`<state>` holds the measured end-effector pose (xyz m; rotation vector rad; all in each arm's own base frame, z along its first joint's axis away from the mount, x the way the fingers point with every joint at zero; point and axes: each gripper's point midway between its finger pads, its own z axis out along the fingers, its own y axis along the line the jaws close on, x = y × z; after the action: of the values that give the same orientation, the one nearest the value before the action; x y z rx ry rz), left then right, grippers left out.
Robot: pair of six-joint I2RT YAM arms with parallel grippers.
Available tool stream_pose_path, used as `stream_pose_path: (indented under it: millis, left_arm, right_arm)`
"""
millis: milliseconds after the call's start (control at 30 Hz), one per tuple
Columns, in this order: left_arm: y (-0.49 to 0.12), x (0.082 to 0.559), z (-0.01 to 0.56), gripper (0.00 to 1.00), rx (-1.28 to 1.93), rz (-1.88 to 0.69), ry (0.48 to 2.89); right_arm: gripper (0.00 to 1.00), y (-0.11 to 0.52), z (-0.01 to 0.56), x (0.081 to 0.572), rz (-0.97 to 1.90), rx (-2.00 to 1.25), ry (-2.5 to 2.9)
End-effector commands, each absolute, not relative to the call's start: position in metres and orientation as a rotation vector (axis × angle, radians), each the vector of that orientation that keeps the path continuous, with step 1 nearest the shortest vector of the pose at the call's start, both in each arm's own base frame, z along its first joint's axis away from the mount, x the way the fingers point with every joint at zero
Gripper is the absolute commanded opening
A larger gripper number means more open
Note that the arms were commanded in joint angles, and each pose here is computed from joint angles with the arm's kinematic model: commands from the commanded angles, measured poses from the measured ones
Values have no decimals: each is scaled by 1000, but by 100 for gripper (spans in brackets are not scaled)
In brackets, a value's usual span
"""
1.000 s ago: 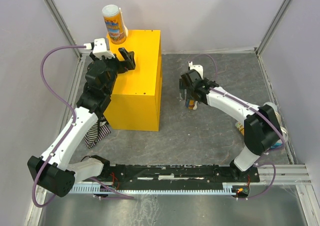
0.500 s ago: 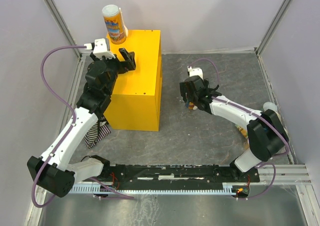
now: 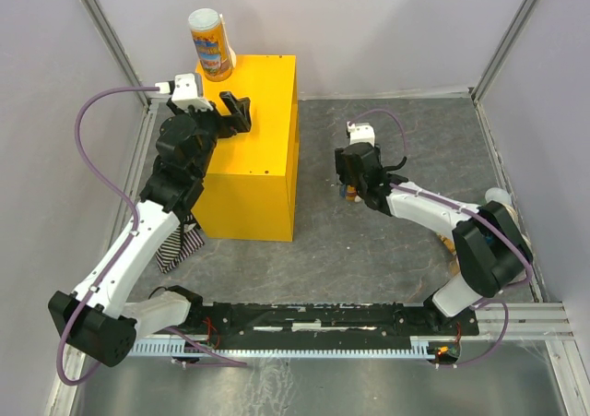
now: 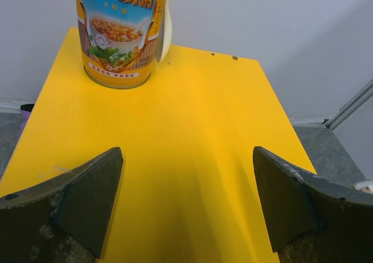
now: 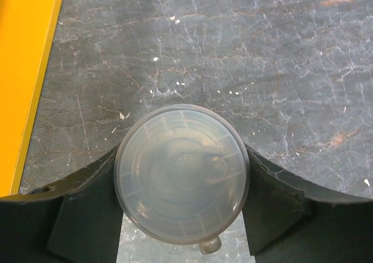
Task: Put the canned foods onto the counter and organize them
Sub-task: Pick up the canned food from the center of the board.
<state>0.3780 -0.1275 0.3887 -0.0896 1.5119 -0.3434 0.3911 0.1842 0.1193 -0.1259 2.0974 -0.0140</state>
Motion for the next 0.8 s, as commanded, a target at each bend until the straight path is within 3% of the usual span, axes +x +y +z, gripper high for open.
stream_pose_path:
  millis: [0, 67, 200, 767]
  left_arm:
    - [-130, 373, 392, 98, -78, -363, 1500]
    - [-130, 373, 392, 98, -79, -365, 1501]
    - [-130, 372, 393, 98, -86, -368, 1497]
    - [-131, 367, 388, 98, -119, -416, 1491]
  right_arm:
    - [44, 190, 140, 395, 44, -103, 2015]
    - [34, 188, 148, 394, 51, -100, 1995]
    - [24, 186, 173, 392, 55, -109, 1963]
    - [7, 184, 327, 376, 142, -111, 1815]
